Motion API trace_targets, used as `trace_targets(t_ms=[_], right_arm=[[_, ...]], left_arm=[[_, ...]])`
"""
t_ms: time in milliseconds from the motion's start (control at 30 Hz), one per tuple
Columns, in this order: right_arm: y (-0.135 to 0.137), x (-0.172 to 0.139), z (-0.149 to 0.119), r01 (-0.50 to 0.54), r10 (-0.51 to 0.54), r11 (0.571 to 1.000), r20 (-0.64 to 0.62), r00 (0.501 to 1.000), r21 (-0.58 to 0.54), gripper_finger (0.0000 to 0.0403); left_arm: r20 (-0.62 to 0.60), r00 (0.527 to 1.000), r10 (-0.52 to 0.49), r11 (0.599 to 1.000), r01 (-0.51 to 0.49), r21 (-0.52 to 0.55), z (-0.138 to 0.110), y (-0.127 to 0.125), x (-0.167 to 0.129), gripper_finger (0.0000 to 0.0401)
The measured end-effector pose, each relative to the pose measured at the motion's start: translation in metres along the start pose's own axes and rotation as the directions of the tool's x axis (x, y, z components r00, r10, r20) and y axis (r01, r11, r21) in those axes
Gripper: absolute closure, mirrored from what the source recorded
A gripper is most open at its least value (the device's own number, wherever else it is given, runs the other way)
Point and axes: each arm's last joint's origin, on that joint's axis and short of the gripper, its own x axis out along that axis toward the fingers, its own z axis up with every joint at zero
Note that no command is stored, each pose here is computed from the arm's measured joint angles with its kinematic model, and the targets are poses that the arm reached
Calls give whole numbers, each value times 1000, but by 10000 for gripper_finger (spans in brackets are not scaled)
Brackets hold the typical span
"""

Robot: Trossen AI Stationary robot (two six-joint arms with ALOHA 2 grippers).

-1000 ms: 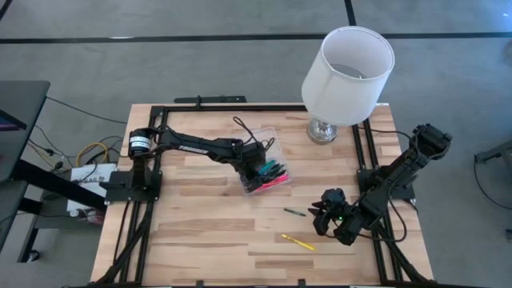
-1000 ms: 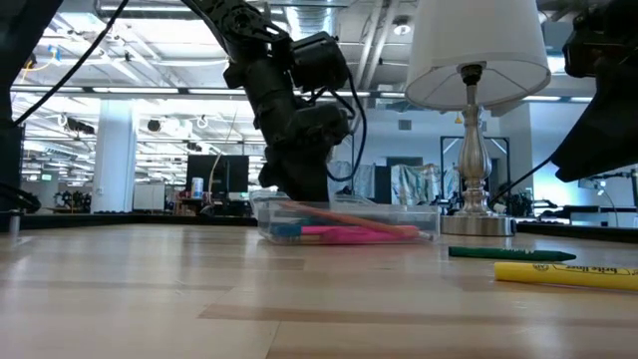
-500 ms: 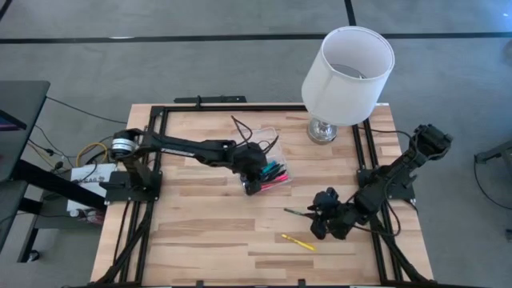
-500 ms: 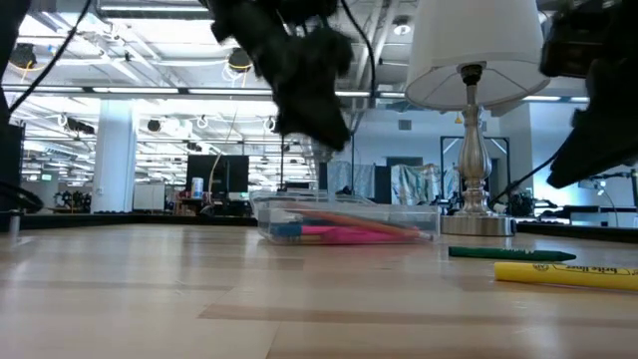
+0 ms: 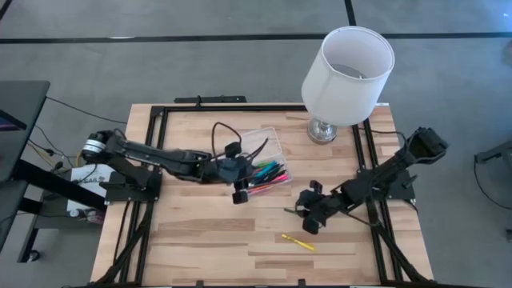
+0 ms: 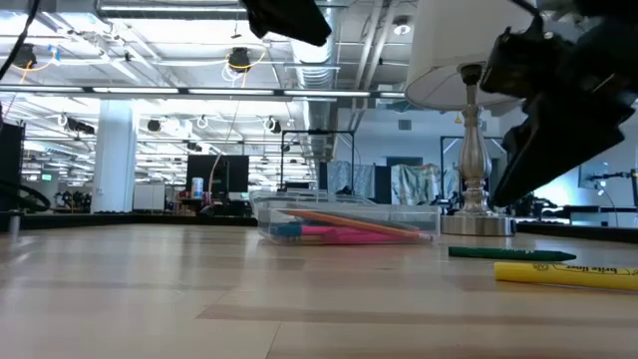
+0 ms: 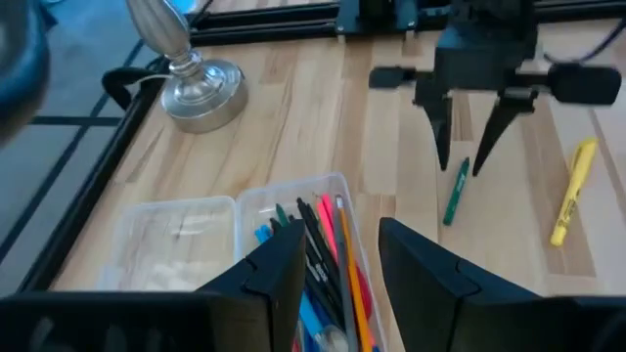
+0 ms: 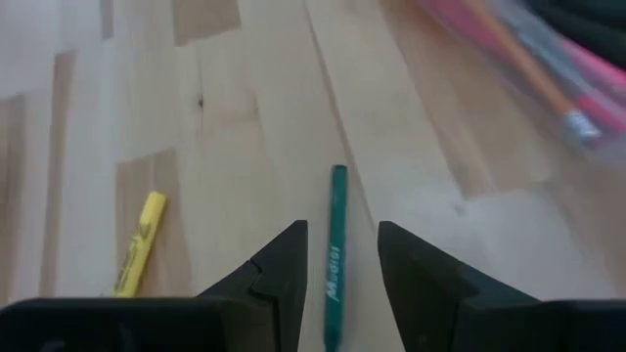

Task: Pick & place school supplies into a supply box
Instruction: Put the green crayon into the transparent supply box

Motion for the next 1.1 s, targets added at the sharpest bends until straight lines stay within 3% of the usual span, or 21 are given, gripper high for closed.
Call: trace_targets(t_ms=[367, 667, 1000, 1100], right_arm=[[-3, 31, -8, -35, 36, 999, -91, 995, 13, 283], [-1, 42, -10, 56, -49, 998, -165, 985, 40, 289], [-3, 42, -11, 88, -77, 995, -180, 981, 52, 388], [-3, 42, -11, 86, -74, 995, -183, 980, 59, 394]], left_arm=[[-9, 994, 106, 994, -106, 18, -9, -29, -14, 273], [-16, 991, 135, 991, -134, 17, -11, -31, -16, 273], [-23, 990, 136, 991, -136, 8, -12, -31, -16, 273], [-23, 991, 135, 991, -135, -1, -12, -31, -16, 273]])
